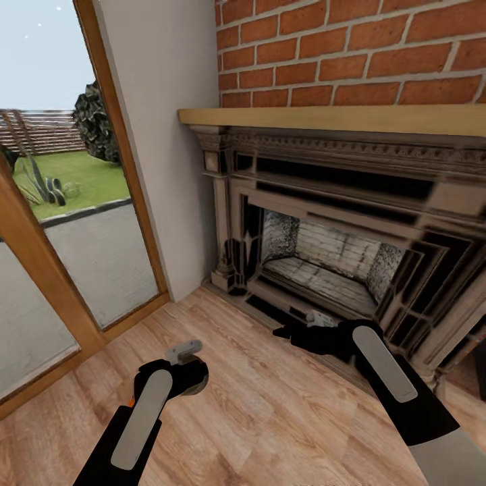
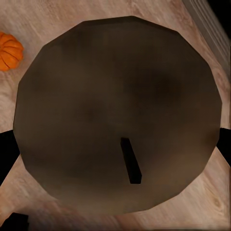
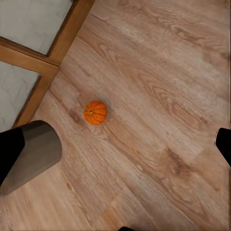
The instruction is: Place each of the two pumpkins and all three candles from the living room inside a cabinet in the living room (use any cabinet), then make sure every cabinet is closed, and position the cauldron so it is next to a table in the living room.
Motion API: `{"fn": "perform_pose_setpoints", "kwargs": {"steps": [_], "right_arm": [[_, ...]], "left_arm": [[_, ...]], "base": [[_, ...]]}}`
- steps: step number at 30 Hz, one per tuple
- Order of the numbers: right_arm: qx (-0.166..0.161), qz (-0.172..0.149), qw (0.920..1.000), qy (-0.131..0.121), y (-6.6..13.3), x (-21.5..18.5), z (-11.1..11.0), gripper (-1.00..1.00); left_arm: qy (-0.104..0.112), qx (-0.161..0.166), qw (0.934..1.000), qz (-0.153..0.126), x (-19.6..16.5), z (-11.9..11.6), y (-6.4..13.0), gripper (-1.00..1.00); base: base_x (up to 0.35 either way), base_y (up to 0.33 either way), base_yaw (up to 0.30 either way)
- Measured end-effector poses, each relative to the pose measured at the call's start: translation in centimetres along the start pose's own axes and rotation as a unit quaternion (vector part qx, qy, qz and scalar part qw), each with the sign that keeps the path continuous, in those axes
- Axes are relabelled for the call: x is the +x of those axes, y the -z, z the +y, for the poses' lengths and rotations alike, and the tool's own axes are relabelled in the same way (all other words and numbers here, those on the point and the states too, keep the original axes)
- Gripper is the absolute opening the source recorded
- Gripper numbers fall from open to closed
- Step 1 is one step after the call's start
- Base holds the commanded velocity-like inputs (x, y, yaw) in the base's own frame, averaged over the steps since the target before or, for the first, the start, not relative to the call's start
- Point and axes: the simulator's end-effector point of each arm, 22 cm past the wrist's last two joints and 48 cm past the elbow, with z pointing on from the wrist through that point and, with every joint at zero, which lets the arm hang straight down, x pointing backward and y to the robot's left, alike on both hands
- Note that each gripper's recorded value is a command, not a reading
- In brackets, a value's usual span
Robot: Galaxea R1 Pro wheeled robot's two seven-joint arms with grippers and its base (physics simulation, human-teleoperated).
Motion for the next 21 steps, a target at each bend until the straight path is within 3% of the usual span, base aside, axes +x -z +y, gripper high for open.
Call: {"fn": "perform_pose_setpoints", "kwargs": {"steps": [10, 21], "right_arm": [[-0.015, -0.001, 0.9999, 0.001, 1.4, -0.9, 1.7, 1.0], [-0.017, -0.005, 0.9998, 0.003, 1.7, -1.1, 1.9, 1.0]], "left_arm": [[0.0, 0.0, 1.0, -0.002, -1.0, -0.4, 1.6, -1.0], [0.0, 0.002, 1.0, -0.006, -1.2, -0.4, 2.0, -1.0]], "base": [[0.0, 0.0, -0.283], [0.0, 0.0, -0.281]]}}
